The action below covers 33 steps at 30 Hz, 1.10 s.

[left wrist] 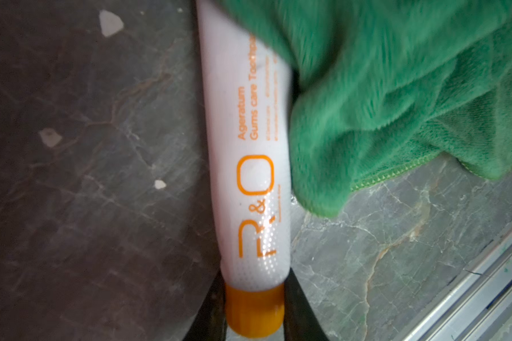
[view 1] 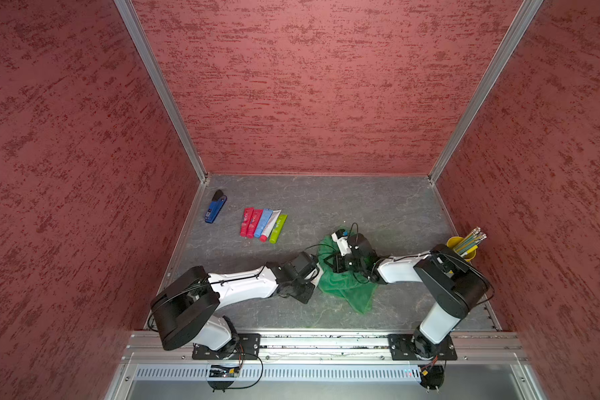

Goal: Wipe the surface of the toothpaste tube
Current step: Wipe the dirt from the toothpaste tube.

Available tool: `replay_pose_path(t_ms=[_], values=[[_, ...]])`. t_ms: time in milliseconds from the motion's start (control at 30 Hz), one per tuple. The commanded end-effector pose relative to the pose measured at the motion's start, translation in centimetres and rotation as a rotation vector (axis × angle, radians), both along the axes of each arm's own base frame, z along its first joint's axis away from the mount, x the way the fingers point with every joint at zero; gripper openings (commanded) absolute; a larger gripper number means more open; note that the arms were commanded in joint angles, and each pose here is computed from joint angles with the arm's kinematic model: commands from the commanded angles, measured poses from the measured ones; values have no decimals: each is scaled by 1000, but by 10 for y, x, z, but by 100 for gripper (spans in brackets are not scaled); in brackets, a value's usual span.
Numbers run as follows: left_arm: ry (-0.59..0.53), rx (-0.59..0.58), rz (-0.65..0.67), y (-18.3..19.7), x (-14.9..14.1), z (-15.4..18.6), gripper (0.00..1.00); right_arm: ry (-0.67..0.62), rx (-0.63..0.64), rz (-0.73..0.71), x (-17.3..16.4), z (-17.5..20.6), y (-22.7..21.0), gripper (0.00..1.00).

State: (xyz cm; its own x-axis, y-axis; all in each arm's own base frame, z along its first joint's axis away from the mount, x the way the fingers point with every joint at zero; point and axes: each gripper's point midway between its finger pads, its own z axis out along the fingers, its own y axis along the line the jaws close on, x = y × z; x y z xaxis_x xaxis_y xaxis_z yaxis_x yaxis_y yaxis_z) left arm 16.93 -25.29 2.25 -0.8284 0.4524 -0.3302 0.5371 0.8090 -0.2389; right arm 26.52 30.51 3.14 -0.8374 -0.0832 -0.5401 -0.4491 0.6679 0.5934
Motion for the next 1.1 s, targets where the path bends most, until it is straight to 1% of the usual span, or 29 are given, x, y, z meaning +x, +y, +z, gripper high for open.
replay_pose_path(t_ms=[0, 100, 200, 267, 333, 433, 533, 633, 800, 900, 1000, 1067], values=[[-54, -5, 26, -3, 15, 1, 0, 341, -68, 203, -105, -53, 1, 0], [-54, -6, 25, -3, 14, 1, 0, 374, -63, 232, -116, -60, 6, 0], [-57, -9, 25, -3, 15, 2, 0, 386, -112, 207, -112, -72, 1, 0], [-57, -10, 25, -3, 15, 2, 0, 394, -114, 154, -97, -76, -9, 0], [-55, -10, 25, -3, 14, 2, 0, 382, -100, 83, -71, -76, -23, 0], [-57, -11, 25, -3, 14, 3, 0, 341, -138, -17, -31, -78, -48, 0], [-58, -12, 25, -2, 14, 2, 0, 307, -159, -60, -2, -75, -58, 0], [-58, -11, 25, -2, 14, 2, 0, 294, -189, -81, 12, -78, -65, 0], [-56, -11, 23, -3, 14, 2, 0, 272, -231, -137, 21, -82, -82, 0], [-53, -8, 21, -4, 14, 1, 0, 251, -216, -160, 24, -75, -87, 0], [-53, -7, 23, -3, 14, 1, 0, 248, -150, -105, 15, -61, -74, 0], [-51, -7, 22, -3, 14, 1, 0, 275, -108, -40, -3, -55, -61, 0]])
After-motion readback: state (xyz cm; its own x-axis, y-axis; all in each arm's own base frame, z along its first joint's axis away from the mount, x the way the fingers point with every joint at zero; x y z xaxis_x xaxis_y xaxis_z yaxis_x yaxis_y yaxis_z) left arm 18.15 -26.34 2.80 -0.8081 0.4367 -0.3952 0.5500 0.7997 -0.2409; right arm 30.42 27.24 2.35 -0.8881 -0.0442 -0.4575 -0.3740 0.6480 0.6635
